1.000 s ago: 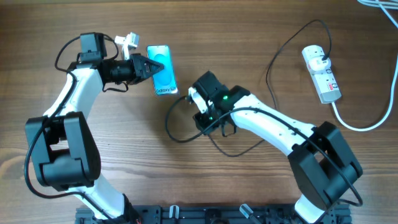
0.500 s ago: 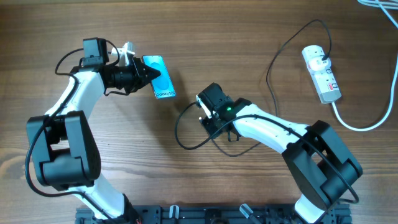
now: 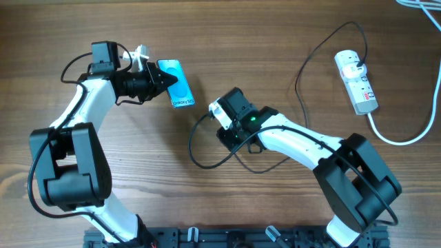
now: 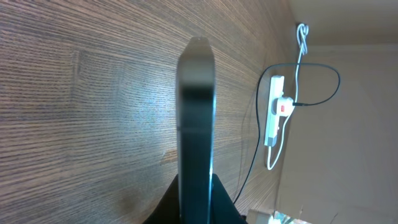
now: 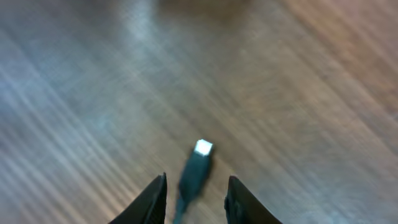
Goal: Plug charger to phone and switch on socket
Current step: 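Lower the right gripper onto the black cable's USB-C plug and grasp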
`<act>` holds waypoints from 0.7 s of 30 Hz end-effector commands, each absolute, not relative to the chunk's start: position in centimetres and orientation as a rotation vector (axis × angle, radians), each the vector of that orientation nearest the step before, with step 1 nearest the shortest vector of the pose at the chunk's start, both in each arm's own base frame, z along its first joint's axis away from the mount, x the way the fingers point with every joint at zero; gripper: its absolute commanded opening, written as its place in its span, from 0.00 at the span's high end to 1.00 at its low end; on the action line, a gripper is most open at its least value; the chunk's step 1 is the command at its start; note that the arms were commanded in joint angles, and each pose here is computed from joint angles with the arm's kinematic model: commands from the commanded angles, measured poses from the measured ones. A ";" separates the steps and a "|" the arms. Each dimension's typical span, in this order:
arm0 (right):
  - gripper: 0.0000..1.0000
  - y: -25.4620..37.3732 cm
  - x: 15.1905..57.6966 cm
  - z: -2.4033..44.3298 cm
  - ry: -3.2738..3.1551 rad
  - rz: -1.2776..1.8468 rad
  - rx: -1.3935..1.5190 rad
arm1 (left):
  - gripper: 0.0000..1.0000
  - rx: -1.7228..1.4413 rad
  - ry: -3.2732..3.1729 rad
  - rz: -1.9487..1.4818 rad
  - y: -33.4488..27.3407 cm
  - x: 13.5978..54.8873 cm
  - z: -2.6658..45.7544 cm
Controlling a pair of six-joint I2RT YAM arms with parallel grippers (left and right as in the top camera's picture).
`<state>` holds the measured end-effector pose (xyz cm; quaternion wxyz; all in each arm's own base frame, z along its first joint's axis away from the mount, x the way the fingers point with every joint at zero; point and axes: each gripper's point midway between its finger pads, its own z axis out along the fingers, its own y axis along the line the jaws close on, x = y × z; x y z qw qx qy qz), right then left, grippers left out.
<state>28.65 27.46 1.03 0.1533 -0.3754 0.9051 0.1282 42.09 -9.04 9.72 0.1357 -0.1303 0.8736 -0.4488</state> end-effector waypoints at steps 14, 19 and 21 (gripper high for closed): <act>0.81 25.1 28.5 -1.9 2.639 0.240 -0.972 | 0.96 -0.378 2.519 -1.328 -9.1 42.1 9.9; 0.68 24.7 28.6 -2.0 2.648 0.205 -0.959 | 0.96 -0.377 2.519 -1.327 -9.1 42.1 9.9; 0.72 24.6 28.4 -2.1 2.693 0.225 -0.874 | 0.96 -0.378 2.519 -1.328 -9.1 42.1 9.9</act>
